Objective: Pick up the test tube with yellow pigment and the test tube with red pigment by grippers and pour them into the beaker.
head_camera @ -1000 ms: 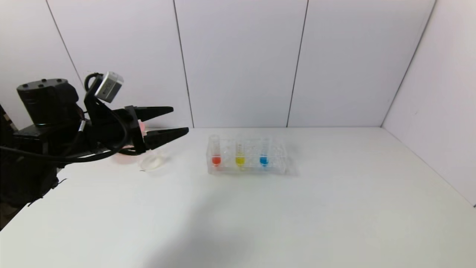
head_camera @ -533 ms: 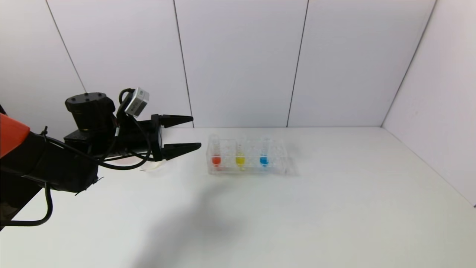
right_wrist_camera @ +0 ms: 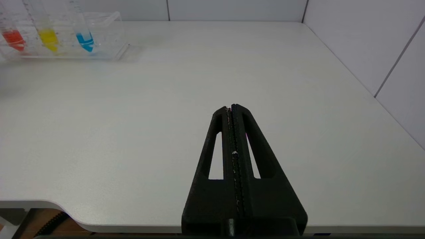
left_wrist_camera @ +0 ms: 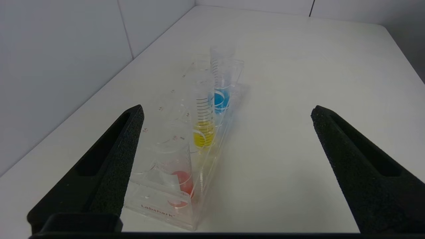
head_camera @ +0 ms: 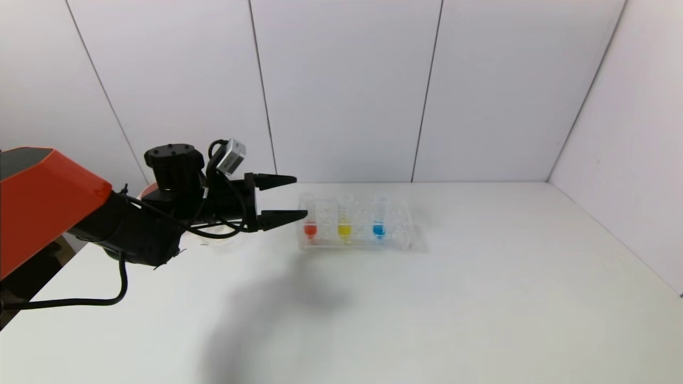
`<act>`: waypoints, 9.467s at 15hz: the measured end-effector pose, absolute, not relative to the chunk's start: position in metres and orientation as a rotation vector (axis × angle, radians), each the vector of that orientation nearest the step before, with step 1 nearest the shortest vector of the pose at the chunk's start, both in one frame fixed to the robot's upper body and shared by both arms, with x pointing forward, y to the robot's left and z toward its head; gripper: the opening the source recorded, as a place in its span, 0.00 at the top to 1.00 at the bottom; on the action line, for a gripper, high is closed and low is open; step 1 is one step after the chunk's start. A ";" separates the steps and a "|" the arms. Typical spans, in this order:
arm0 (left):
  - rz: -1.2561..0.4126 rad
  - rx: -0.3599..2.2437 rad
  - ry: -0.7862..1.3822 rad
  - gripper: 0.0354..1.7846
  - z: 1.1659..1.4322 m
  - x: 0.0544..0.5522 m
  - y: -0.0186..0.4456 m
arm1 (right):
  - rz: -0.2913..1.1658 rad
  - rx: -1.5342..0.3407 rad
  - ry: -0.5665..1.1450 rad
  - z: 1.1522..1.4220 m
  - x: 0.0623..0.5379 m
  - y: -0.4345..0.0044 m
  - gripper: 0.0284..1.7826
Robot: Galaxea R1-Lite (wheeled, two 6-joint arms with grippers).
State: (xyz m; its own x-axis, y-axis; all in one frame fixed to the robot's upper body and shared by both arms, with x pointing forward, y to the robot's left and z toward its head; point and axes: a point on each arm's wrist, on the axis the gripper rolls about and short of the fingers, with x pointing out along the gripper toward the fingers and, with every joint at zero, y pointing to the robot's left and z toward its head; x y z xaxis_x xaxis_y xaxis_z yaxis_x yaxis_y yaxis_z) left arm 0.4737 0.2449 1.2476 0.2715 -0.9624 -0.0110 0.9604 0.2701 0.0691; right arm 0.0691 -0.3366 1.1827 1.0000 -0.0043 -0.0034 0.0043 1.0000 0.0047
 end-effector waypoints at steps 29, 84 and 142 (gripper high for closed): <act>-1.329 0.035 -0.009 0.04 1.197 0.529 0.214 | -0.005 0.004 0.003 1.183 0.069 -0.337 0.95; -0.614 -0.070 0.009 0.74 1.374 0.471 0.357 | -0.004 0.005 0.003 1.183 0.069 -0.337 0.95; 0.020 -0.017 0.161 0.74 1.310 0.455 0.387 | -0.004 0.004 0.003 1.183 0.069 -0.337 0.95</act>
